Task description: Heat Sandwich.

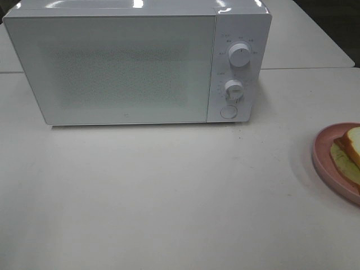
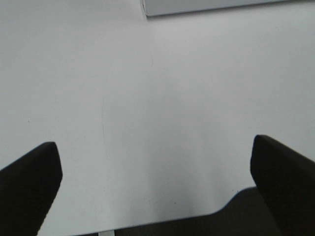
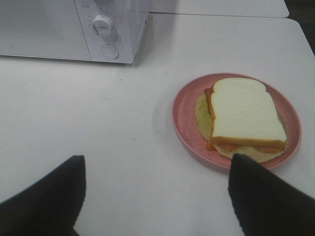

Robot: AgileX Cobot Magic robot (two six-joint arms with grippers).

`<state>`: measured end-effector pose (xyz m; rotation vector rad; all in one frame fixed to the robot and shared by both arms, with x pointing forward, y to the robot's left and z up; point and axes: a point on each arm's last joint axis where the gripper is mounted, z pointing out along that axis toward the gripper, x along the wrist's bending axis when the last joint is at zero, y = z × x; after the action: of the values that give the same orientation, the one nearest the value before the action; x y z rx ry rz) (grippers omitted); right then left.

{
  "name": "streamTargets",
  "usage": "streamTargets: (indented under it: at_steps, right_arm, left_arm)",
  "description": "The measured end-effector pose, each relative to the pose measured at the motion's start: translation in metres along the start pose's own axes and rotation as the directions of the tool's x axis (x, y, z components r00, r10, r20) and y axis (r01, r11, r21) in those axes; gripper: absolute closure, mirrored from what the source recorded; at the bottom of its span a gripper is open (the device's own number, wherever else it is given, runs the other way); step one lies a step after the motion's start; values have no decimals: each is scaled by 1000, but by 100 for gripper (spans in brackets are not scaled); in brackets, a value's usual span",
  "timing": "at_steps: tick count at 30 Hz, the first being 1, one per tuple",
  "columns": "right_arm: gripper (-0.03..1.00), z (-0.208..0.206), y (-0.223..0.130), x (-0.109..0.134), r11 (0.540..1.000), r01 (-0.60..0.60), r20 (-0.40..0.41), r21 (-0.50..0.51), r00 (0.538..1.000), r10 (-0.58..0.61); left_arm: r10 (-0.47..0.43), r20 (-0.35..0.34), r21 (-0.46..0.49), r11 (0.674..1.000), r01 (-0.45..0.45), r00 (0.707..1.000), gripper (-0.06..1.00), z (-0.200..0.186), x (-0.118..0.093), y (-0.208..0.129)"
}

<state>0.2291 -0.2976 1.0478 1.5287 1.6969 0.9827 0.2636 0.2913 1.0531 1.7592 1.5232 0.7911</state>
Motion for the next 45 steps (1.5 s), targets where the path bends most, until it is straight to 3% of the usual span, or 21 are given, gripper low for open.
streamTargets:
  at_steps: [10,45]
  right_arm:
    - [20,0,0,0,1000,0,0,0,1000,0]
    - [20,0,0,0,1000,0,0,0,1000,0]
  left_arm:
    - [13,-26,-181,983,-18,1000,-4,-24,-5,-16]
    - [13,-25,-186,982,-18,1000,-5,-25,-5,-16]
